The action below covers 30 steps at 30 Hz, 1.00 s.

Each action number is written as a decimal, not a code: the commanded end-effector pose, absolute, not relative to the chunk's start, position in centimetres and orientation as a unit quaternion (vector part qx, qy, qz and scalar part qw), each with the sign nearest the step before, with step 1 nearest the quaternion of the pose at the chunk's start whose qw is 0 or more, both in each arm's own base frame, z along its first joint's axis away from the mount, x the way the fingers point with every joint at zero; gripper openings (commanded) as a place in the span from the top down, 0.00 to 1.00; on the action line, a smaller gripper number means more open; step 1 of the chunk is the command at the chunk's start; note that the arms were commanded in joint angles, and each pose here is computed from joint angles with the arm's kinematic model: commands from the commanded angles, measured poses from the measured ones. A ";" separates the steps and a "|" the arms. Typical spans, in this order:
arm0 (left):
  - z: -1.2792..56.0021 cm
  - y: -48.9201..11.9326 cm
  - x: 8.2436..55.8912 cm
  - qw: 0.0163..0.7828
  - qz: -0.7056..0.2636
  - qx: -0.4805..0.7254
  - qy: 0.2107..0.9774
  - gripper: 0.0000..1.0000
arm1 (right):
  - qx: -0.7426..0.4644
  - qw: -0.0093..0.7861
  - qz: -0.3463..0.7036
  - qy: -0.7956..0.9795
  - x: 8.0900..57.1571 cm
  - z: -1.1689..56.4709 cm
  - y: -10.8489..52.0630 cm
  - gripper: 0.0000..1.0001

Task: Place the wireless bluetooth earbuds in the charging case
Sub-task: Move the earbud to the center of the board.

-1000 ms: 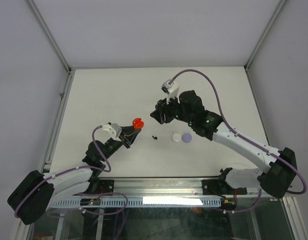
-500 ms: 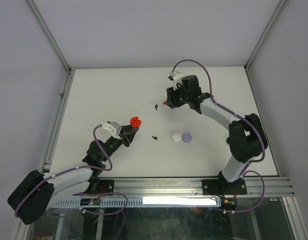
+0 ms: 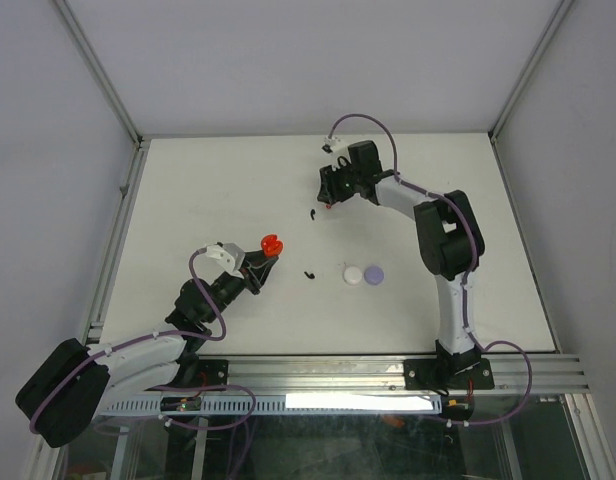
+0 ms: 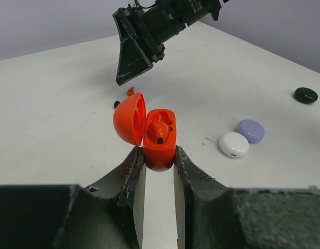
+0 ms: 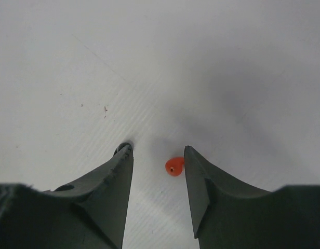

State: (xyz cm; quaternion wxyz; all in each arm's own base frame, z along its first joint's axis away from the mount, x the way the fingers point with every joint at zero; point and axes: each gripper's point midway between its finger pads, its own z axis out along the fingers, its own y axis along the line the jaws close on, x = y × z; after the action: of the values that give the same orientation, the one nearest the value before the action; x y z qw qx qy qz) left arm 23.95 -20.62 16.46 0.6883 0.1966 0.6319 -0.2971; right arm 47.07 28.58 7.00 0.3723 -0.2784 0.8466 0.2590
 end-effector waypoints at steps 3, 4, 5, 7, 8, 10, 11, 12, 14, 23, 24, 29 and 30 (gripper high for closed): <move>18.5 -21.0 24.2 0.706 -0.305 0.194 0.609 1.00 | -0.289 0.387 0.249 0.839 49.6 7.0 29.2 0.54; 18.5 -21.0 24.2 0.706 -0.305 0.194 0.610 1.00 | -0.289 0.385 0.242 0.843 49.6 6.6 29.0 0.54; 18.5 -21.1 24.2 0.705 -0.306 0.195 0.609 1.00 | -0.288 0.382 0.237 0.846 49.6 6.3 28.8 0.54; 18.5 -21.2 24.1 0.705 -0.308 0.197 0.608 1.00 | -0.285 0.371 0.224 0.855 49.4 5.4 28.2 0.54; 18.5 -21.2 24.1 0.704 -0.308 0.197 0.608 1.00 | -0.285 0.362 0.218 0.860 49.2 4.9 27.9 0.54; 18.5 -21.2 24.1 0.704 -0.307 0.197 0.609 1.00 | -0.284 0.344 0.208 0.870 48.5 4.2 27.3 0.55; 18.5 -21.2 24.1 0.704 -0.307 0.198 0.609 1.00 | -0.282 0.336 0.204 0.875 48.2 4.0 27.0 0.55; 18.5 -21.2 24.1 0.704 -0.308 0.197 0.608 1.00 | -0.282 0.327 0.201 0.879 47.8 3.8 26.8 0.56; 18.5 -21.3 24.0 0.703 -0.310 0.199 0.608 1.00 | -0.279 0.309 0.197 0.887 46.8 3.5 26.3 0.56; 18.3 -21.4 24.1 0.701 -0.310 0.200 0.610 1.00 | -0.280 0.264 0.200 0.901 44.0 3.0 26.5 0.59; 18.3 -21.3 24.1 0.701 -0.309 0.200 0.611 1.00 | -0.281 0.262 0.198 0.901 43.8 3.0 26.7 0.59; 18.3 -21.4 24.1 0.700 -0.310 0.201 0.611 1.00 | -0.272 0.274 0.172 0.906 44.4 2.6 26.7 0.59; 18.3 -21.4 24.1 0.700 -0.310 0.201 0.611 1.00 | -0.270 0.279 0.163 0.907 44.7 2.5 26.6 0.59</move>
State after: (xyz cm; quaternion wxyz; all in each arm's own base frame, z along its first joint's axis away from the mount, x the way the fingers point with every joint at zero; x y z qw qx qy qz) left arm 24.03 -20.83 15.96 0.6808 0.2010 0.6390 -0.2963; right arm 45.55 27.35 2.84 0.2955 -0.2814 0.8909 0.1995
